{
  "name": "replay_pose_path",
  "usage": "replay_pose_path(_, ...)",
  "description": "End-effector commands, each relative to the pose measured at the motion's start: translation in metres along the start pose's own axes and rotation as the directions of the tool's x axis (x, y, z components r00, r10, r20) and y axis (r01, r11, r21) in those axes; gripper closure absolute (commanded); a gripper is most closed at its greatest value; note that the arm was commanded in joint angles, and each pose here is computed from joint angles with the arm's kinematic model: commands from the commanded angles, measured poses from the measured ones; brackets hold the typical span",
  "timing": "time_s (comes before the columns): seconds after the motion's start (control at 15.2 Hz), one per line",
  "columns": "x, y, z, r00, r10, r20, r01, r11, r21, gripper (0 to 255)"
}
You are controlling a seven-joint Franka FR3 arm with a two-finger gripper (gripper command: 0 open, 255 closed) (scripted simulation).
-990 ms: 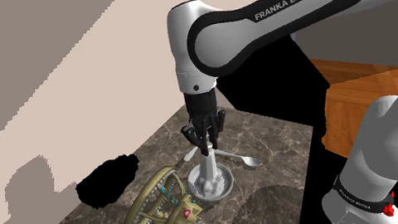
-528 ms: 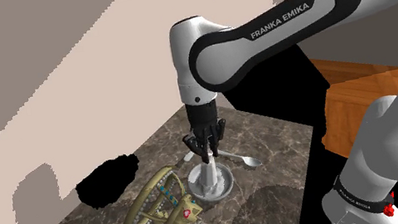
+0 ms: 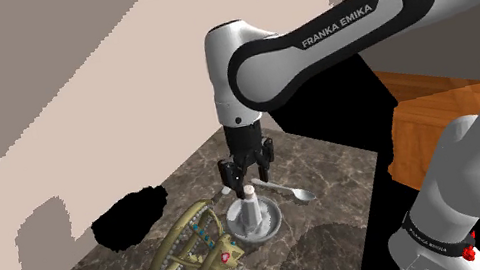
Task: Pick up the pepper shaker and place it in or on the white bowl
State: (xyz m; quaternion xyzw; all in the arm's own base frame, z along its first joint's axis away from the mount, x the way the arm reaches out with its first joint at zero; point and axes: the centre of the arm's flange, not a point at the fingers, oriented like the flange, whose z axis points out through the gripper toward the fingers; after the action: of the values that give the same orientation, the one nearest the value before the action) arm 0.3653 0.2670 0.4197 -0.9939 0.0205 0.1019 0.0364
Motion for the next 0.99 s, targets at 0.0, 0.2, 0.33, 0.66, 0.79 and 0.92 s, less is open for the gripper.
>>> replay_pose_path(0.0,0.0,0.0,0.001,1.0,0.0,0.001,0.0,1.0,-0.001,0)
replay_pose_path(0.2,0.0,0.0,0.0,1.0,0.0,0.001,0.0,1.0,-0.001,0)
replay_pose_path(0.33,0.0,0.0,-0.026,1.0,0.0,0.001,0.0,1.0,-0.001,0)
replay_pose_path(0.66,0.0,0.0,-0.05,1.0,0.0,0.001,0.0,1.0,-0.001,0)
replay_pose_path(0.79,0.0,0.0,-0.05,1.0,0.0,0.001,0.0,1.0,-0.001,0)
replay_pose_path(0.92,0.0,0.0,-0.05,1.0,0.0,0.001,0.0,1.0,-0.001,0)
